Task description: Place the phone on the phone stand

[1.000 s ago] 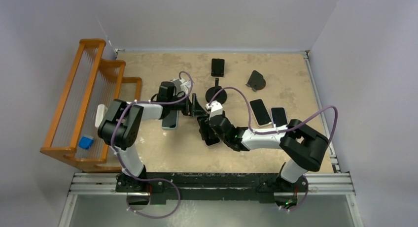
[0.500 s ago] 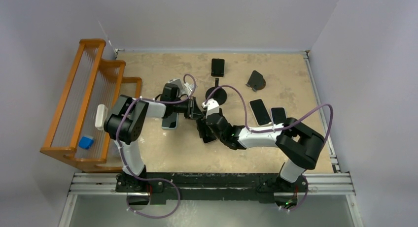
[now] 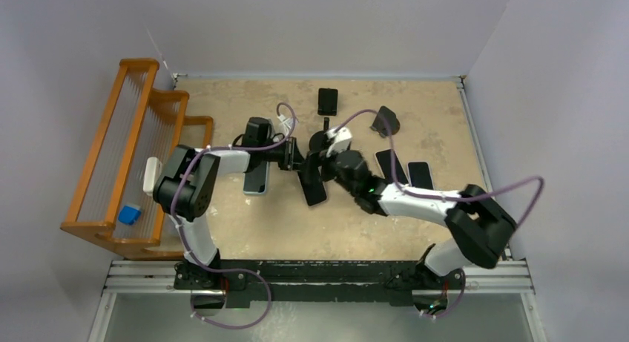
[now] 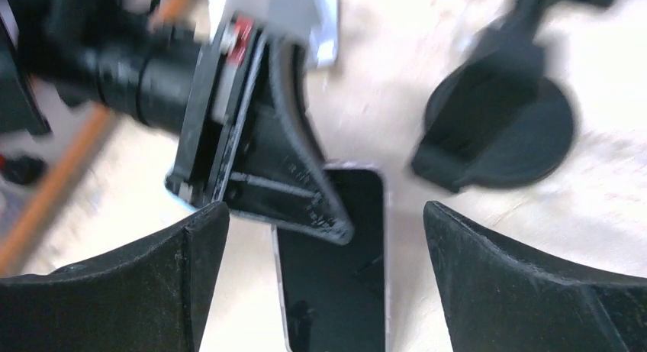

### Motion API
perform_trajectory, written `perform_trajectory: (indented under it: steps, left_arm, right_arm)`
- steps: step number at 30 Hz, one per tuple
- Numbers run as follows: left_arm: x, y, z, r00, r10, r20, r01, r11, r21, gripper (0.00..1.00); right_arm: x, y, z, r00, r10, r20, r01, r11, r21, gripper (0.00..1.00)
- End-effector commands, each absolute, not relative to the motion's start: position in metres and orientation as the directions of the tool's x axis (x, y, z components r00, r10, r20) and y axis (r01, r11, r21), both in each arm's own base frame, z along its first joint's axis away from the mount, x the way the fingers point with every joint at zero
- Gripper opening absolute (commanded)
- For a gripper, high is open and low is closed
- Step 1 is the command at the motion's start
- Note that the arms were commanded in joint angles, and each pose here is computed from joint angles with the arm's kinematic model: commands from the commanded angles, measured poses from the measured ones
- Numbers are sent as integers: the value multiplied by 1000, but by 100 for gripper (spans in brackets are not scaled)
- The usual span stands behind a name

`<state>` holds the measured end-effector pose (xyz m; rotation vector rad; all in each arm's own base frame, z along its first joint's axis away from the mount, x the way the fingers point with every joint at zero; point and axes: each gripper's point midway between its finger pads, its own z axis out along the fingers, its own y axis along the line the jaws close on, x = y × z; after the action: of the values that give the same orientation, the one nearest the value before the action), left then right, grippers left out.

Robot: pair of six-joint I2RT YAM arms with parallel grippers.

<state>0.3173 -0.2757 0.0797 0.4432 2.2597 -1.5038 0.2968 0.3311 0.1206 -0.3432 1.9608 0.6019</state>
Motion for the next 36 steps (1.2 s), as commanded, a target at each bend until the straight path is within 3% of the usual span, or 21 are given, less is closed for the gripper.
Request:
perform_trajectory:
  steps: [1, 8, 14, 23, 36]
  left_arm:
    - [377, -268, 133, -661, -32, -750, 634, 510, -581, 0]
    - [396, -261, 200, -477, -135, -868, 709, 525, -471, 0]
    - [385, -243, 260, -421, -269, -866, 781, 378, -497, 0]
    - [348, -223, 288, -511, -326, -796, 818, 99, -566, 0]
    - [326, -223, 298, -540, -345, -767, 823, -25, -568, 0]
  right_arm:
    - [311, 308, 202, -336, 270, -902, -572, 702, 423, 99]
    - [268, 286, 232, -316, 349, -882, -797, 407, 446, 99]
    - [244, 276, 237, -327, 349, -878, -883, 220, 416, 98]
    - [250, 269, 246, -274, 401, -874, -891, 236, 388, 96]
    - [261, 270, 254, -240, 426, -872, -892, 258, 372, 95]
